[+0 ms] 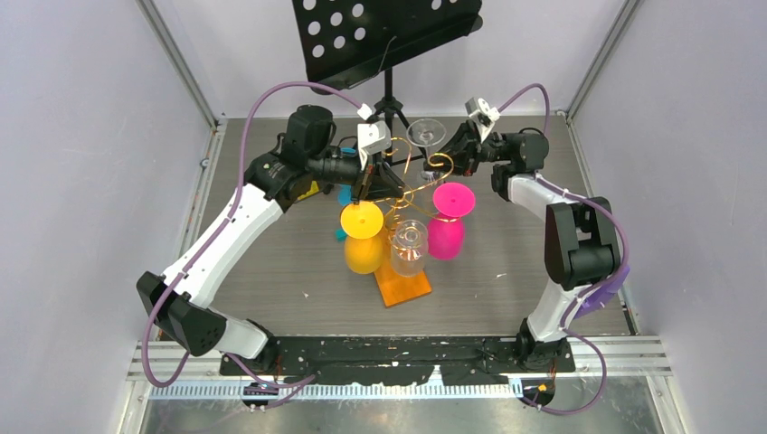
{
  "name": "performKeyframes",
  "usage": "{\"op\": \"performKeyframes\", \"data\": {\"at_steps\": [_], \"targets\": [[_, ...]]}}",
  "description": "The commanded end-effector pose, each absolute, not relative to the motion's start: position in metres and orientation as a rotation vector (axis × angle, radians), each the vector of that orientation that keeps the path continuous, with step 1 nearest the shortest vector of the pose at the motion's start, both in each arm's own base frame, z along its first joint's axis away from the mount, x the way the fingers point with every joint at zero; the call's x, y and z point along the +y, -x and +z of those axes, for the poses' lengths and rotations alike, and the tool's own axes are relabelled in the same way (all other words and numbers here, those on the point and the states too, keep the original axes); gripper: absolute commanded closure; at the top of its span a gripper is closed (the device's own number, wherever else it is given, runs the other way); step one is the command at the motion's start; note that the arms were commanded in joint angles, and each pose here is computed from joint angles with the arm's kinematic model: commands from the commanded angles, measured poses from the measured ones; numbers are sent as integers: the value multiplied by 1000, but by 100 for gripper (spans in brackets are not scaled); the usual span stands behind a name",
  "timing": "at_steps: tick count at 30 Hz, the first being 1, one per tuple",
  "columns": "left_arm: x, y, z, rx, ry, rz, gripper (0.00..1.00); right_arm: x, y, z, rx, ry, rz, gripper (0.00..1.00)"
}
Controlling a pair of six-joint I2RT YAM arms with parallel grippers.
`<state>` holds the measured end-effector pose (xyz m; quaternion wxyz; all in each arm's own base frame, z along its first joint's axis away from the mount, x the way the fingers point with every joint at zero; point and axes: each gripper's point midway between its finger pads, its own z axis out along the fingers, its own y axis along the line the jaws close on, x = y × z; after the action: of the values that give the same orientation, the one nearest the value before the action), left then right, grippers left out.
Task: Place the wine glass upside down on the wine glass rack
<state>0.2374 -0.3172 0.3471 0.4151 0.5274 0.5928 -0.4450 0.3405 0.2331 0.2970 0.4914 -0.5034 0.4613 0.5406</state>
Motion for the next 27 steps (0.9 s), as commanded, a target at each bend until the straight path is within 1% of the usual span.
{"op": "performKeyframes", "data": {"at_steps": [1,8,27], "targets": [[-315,-224,367,1413,-1333,-1129,100,230,-316,330,933,1311,1160,95],[-315,-224,368,1410,-1332,-1123,100,226,-299,327,934,1316,1155,95],[-316,-228,368,1416,-1326,-1125,100,226,-283,331,908,1343,1141,95]]}}
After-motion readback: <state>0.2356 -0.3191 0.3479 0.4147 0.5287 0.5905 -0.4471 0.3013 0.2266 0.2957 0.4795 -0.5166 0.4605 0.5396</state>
